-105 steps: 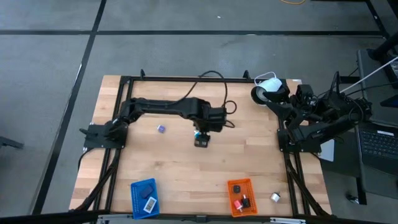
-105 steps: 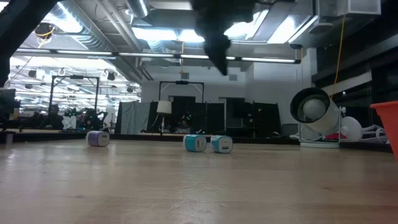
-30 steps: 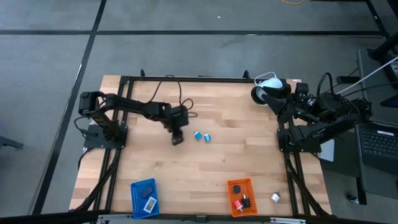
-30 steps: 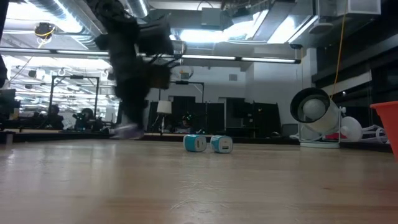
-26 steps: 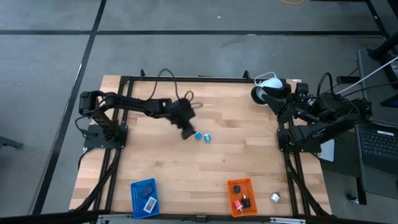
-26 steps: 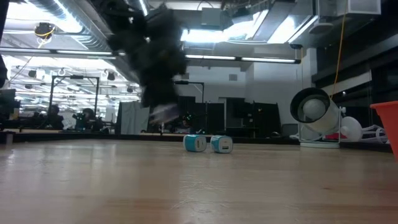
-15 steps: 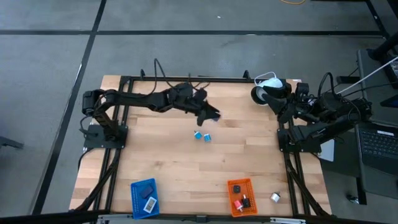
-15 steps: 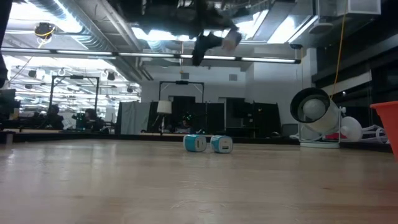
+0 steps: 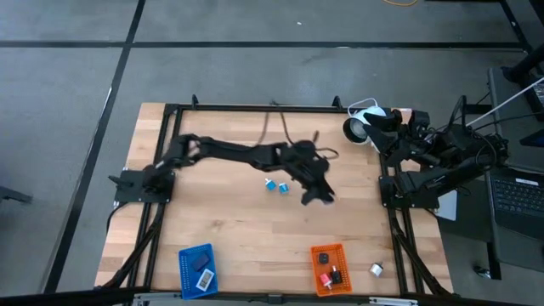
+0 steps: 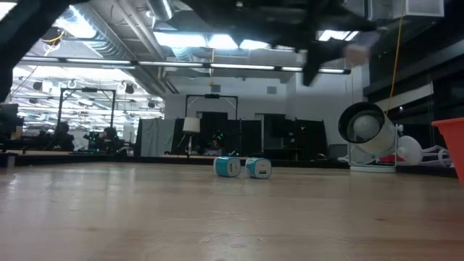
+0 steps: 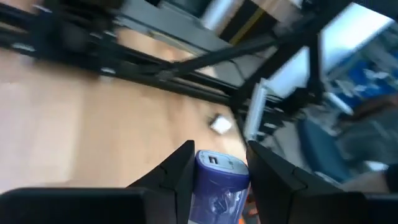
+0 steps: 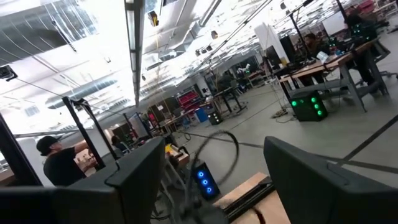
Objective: Pick & Place Office items
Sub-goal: Put the purple charger adapter into the orange bin, then put the right blue charger adapter into the orange bin
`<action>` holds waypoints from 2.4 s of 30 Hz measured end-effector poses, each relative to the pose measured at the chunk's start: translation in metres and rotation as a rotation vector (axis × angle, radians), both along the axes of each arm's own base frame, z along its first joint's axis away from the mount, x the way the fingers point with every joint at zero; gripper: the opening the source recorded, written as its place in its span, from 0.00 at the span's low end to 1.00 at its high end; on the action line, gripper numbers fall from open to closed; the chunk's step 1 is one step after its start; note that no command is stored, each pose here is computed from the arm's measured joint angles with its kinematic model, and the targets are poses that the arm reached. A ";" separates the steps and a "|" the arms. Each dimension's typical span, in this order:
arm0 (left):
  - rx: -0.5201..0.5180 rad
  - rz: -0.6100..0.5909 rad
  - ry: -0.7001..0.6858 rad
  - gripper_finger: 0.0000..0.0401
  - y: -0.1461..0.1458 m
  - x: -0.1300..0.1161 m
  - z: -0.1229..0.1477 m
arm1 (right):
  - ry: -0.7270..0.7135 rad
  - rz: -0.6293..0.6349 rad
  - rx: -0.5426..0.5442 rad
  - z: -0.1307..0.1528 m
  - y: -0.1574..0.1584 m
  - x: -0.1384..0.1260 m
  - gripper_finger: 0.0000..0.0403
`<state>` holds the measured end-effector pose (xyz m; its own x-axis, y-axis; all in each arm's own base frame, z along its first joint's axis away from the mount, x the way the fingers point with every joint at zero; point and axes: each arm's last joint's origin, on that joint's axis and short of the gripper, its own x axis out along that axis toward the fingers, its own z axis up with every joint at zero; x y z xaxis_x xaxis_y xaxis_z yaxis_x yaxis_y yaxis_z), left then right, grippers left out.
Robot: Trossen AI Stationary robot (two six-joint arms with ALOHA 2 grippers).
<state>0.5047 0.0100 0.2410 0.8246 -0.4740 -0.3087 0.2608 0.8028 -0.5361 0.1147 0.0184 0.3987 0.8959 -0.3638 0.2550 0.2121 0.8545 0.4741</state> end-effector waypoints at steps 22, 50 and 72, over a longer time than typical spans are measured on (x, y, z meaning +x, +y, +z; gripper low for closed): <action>-0.045 -0.353 -0.026 0.10 -0.069 0.050 -0.022 | 0.001 -0.018 0.008 0.000 -0.001 0.000 0.69; 0.928 -0.476 0.535 0.57 -0.003 -0.011 -0.058 | 0.012 0.012 -0.004 -0.001 0.000 0.000 0.69; 1.005 -0.619 0.662 0.52 0.003 -0.026 -0.063 | 0.028 0.032 -0.035 -0.002 0.001 0.001 0.69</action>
